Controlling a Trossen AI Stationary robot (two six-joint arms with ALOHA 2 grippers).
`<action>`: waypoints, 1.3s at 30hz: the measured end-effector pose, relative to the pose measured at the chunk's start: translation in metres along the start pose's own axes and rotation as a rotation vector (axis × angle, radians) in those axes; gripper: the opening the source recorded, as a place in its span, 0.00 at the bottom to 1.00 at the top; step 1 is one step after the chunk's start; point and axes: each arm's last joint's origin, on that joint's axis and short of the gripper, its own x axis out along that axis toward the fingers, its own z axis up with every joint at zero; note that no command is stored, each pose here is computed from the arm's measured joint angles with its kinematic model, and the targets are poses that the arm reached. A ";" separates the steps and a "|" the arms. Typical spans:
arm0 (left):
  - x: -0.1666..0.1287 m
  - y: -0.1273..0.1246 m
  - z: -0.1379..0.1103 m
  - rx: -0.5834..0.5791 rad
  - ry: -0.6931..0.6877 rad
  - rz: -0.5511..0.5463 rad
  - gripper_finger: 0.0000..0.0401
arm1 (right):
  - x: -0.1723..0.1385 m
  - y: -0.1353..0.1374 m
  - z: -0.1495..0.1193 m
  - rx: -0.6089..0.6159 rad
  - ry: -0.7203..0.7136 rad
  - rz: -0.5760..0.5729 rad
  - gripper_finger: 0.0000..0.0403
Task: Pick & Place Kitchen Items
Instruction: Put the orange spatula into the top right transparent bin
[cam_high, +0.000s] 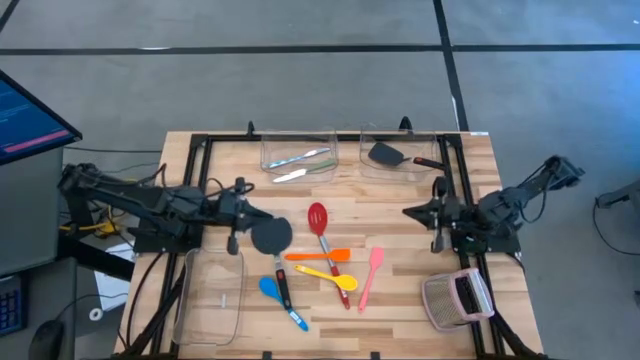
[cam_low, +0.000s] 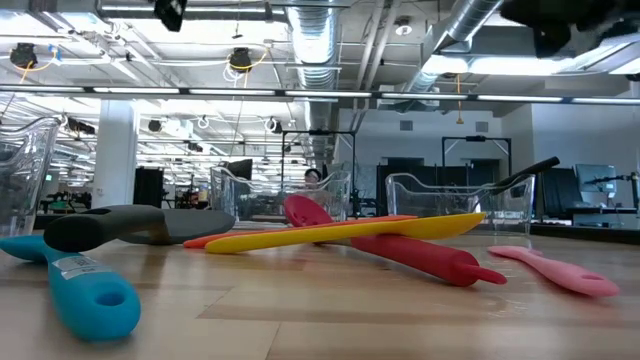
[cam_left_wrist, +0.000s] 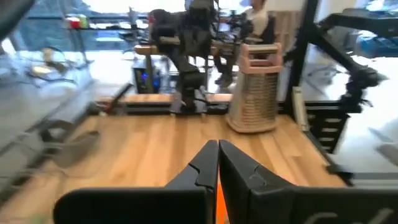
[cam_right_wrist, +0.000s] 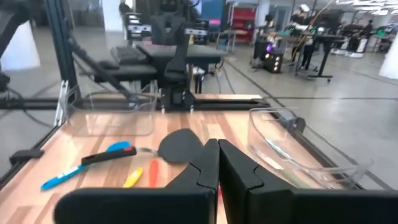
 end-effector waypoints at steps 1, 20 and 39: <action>-0.003 0.000 -0.004 -0.016 0.001 -0.019 0.00 | 0.004 0.002 0.006 -0.008 0.011 0.009 0.00; -0.004 0.001 -0.029 -0.094 0.045 -0.035 0.00 | 0.136 0.039 0.036 -0.244 0.413 0.296 0.00; -0.006 -0.006 -0.029 -0.083 0.050 -0.077 0.00 | 0.240 0.054 -0.035 -0.279 0.636 0.321 0.00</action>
